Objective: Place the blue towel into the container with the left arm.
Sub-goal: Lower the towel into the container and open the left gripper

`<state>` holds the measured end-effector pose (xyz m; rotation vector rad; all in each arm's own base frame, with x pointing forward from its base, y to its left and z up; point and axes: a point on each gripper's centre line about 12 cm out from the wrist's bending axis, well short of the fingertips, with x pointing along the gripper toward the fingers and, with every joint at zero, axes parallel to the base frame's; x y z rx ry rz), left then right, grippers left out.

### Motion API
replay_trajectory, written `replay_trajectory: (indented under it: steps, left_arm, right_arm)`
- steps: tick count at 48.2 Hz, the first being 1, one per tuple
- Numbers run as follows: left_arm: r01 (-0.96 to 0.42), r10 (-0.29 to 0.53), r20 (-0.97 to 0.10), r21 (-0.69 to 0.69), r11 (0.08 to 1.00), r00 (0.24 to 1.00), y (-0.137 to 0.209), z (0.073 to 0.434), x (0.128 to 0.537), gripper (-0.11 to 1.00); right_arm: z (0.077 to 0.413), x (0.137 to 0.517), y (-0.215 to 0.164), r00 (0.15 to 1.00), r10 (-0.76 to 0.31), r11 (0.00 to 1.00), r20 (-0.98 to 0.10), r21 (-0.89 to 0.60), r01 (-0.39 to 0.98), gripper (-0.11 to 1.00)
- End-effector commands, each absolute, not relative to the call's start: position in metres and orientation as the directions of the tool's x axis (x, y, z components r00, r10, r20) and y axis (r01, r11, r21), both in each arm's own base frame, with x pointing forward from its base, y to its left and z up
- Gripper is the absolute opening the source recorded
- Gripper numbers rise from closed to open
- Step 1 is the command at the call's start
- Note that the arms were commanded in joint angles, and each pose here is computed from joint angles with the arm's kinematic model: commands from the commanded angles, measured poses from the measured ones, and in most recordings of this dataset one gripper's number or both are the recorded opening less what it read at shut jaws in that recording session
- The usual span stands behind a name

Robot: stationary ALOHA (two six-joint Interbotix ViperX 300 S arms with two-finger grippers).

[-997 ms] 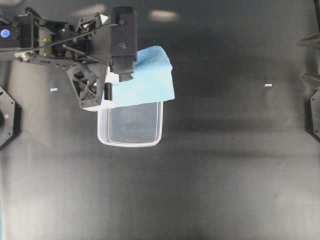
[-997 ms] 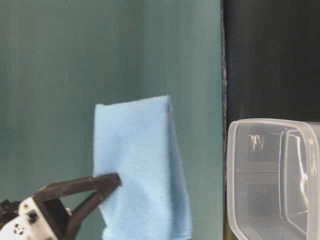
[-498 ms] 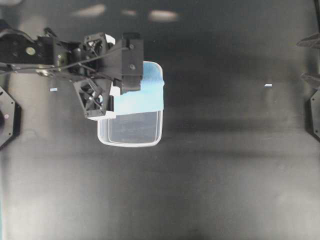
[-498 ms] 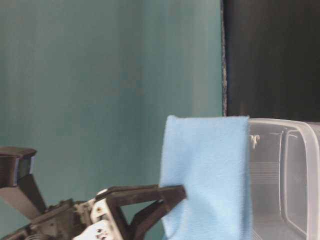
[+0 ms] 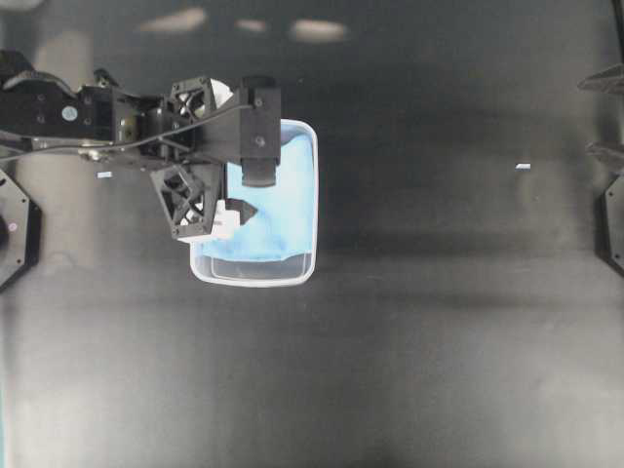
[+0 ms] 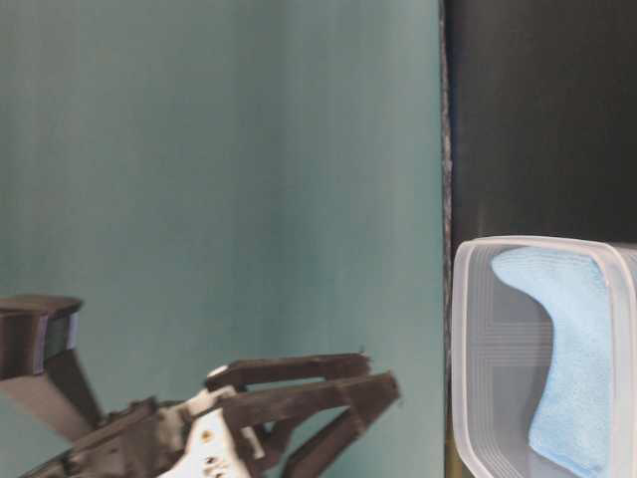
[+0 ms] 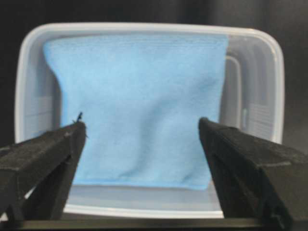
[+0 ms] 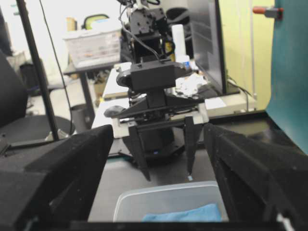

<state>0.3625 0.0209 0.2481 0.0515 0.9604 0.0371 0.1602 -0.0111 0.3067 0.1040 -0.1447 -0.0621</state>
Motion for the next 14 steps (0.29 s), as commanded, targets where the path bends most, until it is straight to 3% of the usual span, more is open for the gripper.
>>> replay_trajectory:
  steps: [1,8,14]
  left_arm:
    - [-0.001,0.049,-0.737,0.066,0.998,0.674,0.015,0.294,0.359,0.9]
    - [0.008,0.035,-0.605,0.069,0.998,0.796,0.006,0.356,0.332,0.9]
    - [0.019,0.016,-0.51,0.063,0.998,0.86,-0.001,0.388,0.301,0.9]
  right_arm:
    - [0.311,0.161,-0.011,0.985,-0.071,0.992,0.156,0.112,0.054,0.74]
    - [0.311,0.161,-0.011,0.986,-0.071,0.992,0.153,0.112,0.054,0.74]
    - [0.311,0.161,-0.011,0.986,-0.071,0.992,0.151,0.112,0.054,0.74]
